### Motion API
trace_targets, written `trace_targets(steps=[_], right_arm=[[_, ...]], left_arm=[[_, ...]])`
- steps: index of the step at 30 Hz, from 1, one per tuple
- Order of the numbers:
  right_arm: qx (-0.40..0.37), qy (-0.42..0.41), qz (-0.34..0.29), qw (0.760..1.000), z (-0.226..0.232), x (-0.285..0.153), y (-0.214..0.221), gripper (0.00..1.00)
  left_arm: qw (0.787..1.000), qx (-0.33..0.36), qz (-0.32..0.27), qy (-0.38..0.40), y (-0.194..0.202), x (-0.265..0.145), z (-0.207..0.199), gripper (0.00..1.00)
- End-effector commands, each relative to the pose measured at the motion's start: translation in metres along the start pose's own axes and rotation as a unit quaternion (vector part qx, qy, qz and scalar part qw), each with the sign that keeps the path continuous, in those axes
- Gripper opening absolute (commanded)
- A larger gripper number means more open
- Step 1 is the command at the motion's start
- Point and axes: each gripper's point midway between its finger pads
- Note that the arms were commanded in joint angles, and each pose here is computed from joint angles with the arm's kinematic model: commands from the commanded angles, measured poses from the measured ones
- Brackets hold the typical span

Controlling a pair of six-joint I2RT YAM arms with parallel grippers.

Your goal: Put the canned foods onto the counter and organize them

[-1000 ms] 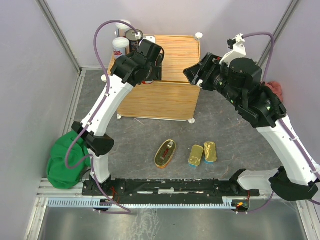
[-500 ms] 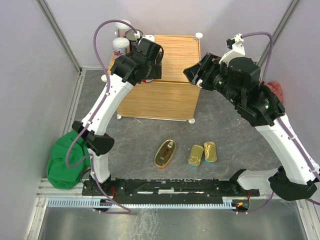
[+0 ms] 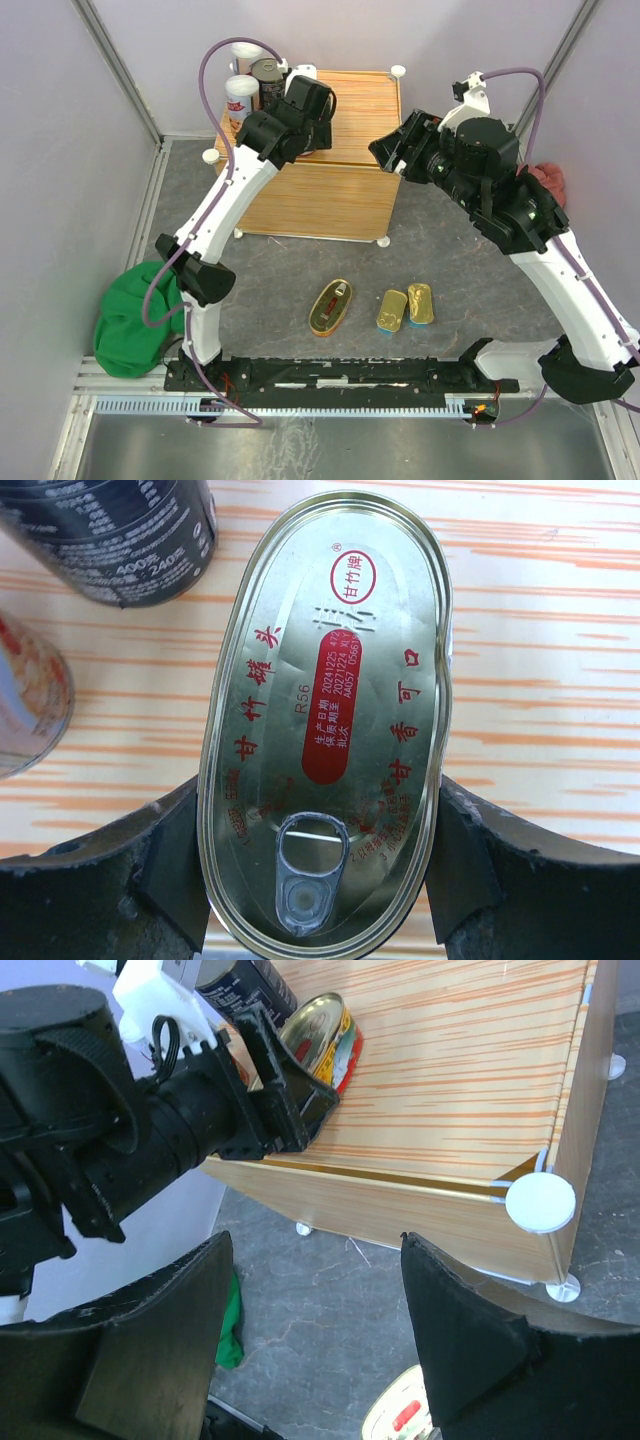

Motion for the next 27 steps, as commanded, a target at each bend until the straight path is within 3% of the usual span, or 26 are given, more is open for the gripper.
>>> trace_targets(steps=[1,17,20,22,23,27], right_arm=[[-0.002,-0.032,-0.019,0.999,0.01,-0.013,-0.011,0.76],[-0.016,-0.031,-0.007,0.999,-0.005,-0.026,0.001,0.76],[-0.018,-0.028,-0.006,0.999,-0.008,-0.026,0.002,0.76],[-0.019,-0.027,-0.005,0.999,-0.008,-0.026,0.003,0.76],[-0.019,-0.027,-0.003,0.999,-0.009,-0.025,0.004,0.76],[-0.02,-0.026,-0.004,0.999,-0.009,-0.025,0.004,0.76]], left_arm=[[0.998,-0.027,-0.054,-0.02,-0.029,0.016,0.002,0.69],[0.995,-0.051,-0.063,-0.056,-0.028,0.066,0.003,0.75],[0.995,-0.056,-0.063,-0.054,-0.028,0.069,0.004,0.81],[0.995,-0.057,-0.062,-0.05,-0.028,0.068,0.003,0.97],[0.995,-0.058,-0.061,-0.048,-0.028,0.068,0.003,1.0],[0.995,-0.06,-0.066,-0.04,-0.03,0.064,0.002,0.99]])
Point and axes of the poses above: each gripper's point midway between its finger pads, its own x axis out along the fingers, its own z axis along the line the jaws close on, y = z × x, and after that the axes turned 14 degrees about x, right-handed
